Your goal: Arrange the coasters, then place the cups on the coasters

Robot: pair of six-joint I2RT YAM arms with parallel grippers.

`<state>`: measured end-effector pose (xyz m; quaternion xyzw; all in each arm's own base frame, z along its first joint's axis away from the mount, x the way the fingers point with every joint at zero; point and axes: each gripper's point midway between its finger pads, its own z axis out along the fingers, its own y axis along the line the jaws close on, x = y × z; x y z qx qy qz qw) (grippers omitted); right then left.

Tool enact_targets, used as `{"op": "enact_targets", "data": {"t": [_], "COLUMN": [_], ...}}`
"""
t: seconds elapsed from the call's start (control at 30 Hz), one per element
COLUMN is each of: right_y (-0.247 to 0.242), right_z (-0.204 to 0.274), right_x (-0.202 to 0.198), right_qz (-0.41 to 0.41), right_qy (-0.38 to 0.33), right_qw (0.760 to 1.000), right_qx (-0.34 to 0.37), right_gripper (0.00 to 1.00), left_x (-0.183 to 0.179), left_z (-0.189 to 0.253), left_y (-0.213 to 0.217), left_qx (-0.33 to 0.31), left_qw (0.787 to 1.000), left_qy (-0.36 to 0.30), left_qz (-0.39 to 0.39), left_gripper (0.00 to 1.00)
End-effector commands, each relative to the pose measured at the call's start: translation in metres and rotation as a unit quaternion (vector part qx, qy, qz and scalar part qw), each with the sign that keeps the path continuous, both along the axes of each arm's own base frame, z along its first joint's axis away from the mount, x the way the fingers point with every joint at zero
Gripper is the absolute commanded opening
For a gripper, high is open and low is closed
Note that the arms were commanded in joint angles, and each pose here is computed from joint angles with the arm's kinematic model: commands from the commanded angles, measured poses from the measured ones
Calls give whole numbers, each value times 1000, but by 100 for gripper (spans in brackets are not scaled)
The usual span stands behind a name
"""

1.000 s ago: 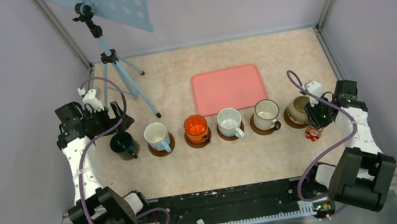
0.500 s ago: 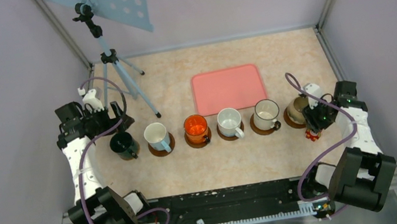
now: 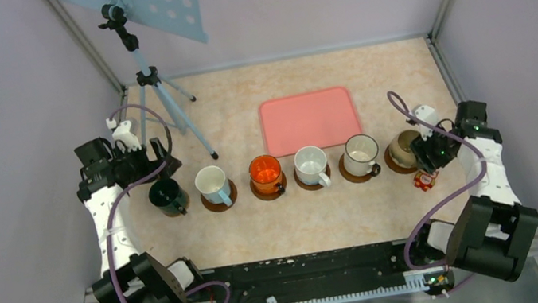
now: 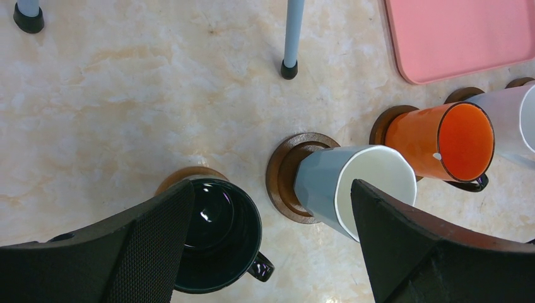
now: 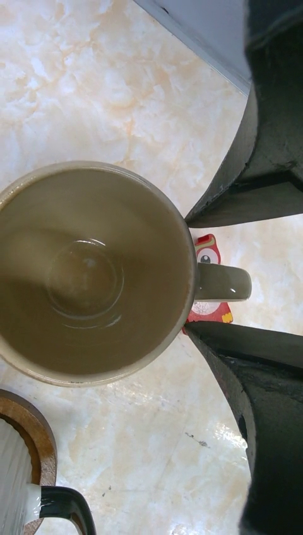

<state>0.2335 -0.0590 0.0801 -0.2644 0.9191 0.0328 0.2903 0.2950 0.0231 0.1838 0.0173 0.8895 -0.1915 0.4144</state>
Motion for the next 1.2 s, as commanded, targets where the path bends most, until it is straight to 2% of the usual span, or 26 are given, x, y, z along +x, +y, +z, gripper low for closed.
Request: {"op": "enact_targets", "data": {"t": [0.0, 0.37, 0.63, 0.93, 1.17], "right_y": [0, 13, 14, 9, 7], "right_z": [12, 11, 14, 52, 93], "right_x": [8, -9, -9, 29, 66], "right_qz": [12, 39, 37, -2, -29], "right_qy": [-12, 5, 1, -39, -85], "right_qw": [1000, 999, 999, 998, 992], "right_qx": [4, 22, 22, 53, 87], "right_gripper": [55, 47, 48, 59, 72], "left_x": [5, 1, -2, 2, 1], "left_z": [11, 8, 10, 17, 30], "left_y": [1, -1, -4, 1, 4], "left_qx": [13, 8, 3, 13, 50], "left_qw": [1000, 1000, 1000, 1000, 998], "left_qy": [-23, -17, -19, -11, 0], "left_qz": [-7, -3, -4, -7, -29], "left_gripper": [99, 99, 99, 99, 99]}}
